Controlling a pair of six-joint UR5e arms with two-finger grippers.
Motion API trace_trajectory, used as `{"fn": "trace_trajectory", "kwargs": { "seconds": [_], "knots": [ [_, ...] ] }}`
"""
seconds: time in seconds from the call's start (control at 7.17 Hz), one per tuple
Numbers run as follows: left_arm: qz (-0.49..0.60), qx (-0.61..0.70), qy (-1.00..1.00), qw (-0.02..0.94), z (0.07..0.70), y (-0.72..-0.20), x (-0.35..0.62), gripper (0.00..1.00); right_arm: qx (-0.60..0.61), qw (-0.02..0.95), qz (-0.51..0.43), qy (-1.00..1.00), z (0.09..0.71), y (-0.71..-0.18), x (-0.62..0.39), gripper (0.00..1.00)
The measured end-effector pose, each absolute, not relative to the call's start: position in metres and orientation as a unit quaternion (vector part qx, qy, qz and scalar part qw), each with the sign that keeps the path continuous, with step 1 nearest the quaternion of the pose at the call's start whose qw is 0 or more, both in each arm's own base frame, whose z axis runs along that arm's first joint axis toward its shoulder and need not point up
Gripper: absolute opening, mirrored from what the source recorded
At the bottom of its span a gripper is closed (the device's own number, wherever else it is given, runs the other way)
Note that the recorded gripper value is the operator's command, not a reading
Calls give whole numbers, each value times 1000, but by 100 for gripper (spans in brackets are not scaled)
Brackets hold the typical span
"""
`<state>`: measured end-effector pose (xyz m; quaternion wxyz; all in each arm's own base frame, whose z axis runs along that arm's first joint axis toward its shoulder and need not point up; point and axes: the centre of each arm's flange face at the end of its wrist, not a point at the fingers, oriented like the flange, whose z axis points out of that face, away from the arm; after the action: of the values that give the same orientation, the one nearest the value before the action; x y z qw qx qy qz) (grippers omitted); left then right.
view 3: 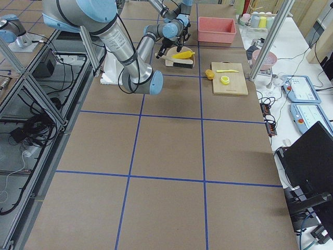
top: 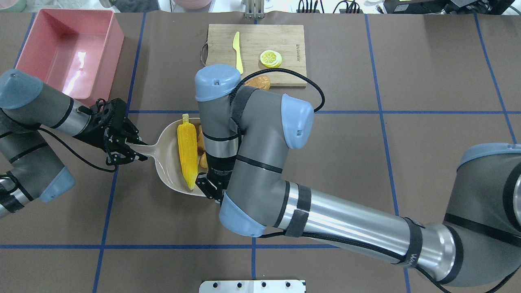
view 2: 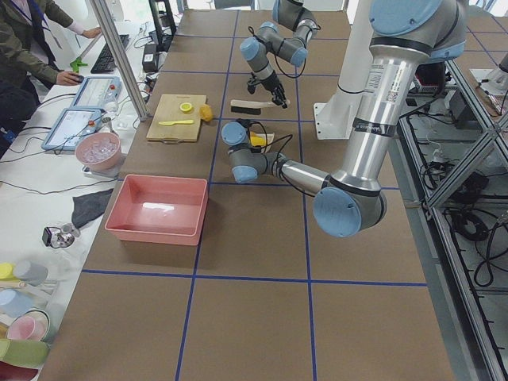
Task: Sweep and dump trash into bin
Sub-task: 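Lift the brush away from the dustpan and hold it still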
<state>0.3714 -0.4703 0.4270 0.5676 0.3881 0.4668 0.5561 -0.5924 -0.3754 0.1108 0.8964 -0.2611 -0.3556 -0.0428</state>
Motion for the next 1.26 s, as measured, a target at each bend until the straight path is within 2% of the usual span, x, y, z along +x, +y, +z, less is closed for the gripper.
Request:
{"fn": "trace_trajectory", "kwargs": {
  "seconds": [1.26],
  "knots": [
    [556,387,468,568,427,-470,372,0,-234,917,-63,-316,183,-337,-527,0]
  ]
}}
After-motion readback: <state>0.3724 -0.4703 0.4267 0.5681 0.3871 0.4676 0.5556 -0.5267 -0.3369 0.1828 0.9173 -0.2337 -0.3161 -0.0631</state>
